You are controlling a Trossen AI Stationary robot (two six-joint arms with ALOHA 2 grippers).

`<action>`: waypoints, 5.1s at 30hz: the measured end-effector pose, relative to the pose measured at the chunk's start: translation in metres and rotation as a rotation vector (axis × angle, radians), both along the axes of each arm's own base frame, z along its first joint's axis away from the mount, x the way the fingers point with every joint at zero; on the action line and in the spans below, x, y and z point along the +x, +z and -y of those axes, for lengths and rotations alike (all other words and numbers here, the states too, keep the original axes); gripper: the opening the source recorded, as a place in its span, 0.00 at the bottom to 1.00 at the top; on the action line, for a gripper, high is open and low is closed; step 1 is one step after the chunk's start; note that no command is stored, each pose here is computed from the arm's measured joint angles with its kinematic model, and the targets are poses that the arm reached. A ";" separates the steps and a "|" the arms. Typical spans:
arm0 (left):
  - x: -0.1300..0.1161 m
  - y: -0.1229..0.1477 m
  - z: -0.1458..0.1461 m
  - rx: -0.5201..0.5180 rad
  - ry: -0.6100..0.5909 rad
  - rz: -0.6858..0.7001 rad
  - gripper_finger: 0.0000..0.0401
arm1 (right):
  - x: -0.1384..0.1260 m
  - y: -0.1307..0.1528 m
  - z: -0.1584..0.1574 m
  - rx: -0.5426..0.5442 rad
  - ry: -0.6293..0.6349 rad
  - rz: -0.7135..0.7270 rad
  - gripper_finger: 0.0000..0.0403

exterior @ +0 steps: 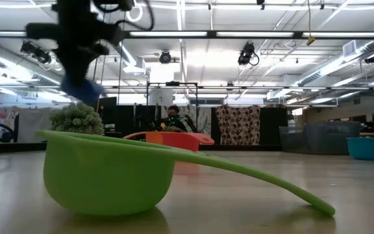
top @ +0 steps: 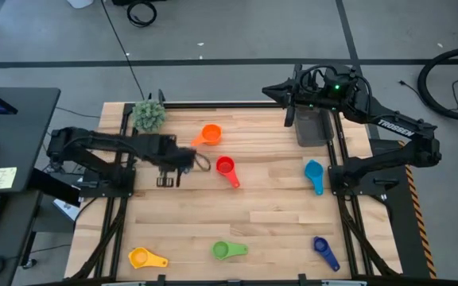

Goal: Nest measuring cups in basket
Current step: Stack the blue measuring cup on top of the orange measuring cup

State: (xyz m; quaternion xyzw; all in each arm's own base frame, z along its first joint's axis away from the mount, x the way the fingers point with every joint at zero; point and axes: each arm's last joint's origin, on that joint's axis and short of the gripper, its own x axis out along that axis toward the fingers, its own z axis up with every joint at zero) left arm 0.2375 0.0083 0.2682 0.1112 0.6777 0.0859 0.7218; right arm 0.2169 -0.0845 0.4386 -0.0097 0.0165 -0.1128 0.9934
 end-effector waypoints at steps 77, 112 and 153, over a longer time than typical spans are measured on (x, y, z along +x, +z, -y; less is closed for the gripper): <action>0.084 -0.014 -0.181 -0.229 0.198 0.203 0.25 | 0.013 -0.042 0.012 0.210 -0.189 -0.217 0.06; 0.027 -0.084 -0.217 -0.338 0.556 0.139 0.25 | 0.134 -0.243 0.088 0.638 -0.367 -0.641 0.06; 0.088 -0.102 -0.184 -0.457 0.369 0.363 0.25 | 0.167 -0.272 0.054 0.674 -0.091 -0.645 0.06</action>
